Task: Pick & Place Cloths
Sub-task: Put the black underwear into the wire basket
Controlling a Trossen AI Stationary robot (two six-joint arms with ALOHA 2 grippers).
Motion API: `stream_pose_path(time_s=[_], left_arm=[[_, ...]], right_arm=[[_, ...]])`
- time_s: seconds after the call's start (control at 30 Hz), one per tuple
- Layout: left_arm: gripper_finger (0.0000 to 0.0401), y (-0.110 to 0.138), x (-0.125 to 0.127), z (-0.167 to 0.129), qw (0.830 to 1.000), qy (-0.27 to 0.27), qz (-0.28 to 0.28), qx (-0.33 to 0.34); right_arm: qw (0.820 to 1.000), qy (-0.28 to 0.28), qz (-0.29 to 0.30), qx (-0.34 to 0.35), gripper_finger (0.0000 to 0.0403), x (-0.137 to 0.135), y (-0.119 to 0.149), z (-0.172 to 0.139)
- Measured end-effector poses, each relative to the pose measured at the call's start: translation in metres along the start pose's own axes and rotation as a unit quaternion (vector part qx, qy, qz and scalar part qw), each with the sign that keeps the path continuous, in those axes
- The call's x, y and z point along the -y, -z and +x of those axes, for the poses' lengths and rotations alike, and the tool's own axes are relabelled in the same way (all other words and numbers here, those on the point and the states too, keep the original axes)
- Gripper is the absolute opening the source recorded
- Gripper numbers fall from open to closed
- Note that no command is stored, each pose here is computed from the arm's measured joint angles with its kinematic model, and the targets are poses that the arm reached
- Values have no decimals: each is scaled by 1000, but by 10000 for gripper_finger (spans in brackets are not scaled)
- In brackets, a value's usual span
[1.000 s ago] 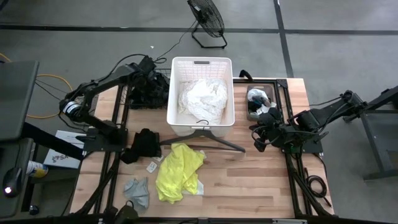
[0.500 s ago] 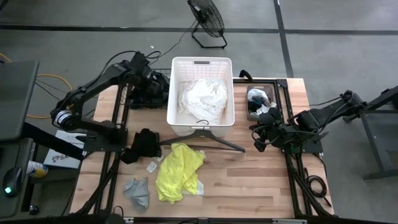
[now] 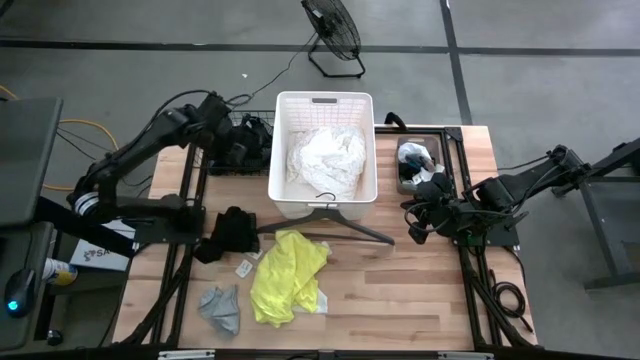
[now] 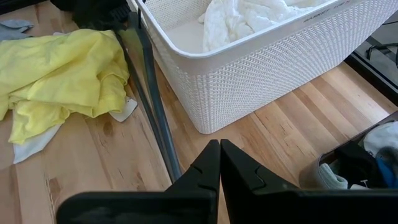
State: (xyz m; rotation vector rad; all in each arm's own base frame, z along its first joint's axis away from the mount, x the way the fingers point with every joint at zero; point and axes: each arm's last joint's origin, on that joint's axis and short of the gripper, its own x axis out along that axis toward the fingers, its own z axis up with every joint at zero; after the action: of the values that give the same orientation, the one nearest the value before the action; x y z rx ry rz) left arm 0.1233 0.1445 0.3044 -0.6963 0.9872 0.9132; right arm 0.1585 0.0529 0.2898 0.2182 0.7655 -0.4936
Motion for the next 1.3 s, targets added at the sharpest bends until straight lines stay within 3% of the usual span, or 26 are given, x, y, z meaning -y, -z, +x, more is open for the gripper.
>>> stream_pose_path(time_s=[0.2,0.47,1.0,1.3], left_arm=[[234,25,19,-13,1000,20,17,11],[234,64,30,-16,999,33,0,20],[234,128,56,18,996,56,21,-62],[234,152,75,25,991,113,8,-67]], right_arm=[[1000,0,2,0,2,0,0,0],[1000,0,3,0,2,0,0,0],[1000,0,4,0,3,0,0,0],[1000,0,4,0,3,0,0,0]])
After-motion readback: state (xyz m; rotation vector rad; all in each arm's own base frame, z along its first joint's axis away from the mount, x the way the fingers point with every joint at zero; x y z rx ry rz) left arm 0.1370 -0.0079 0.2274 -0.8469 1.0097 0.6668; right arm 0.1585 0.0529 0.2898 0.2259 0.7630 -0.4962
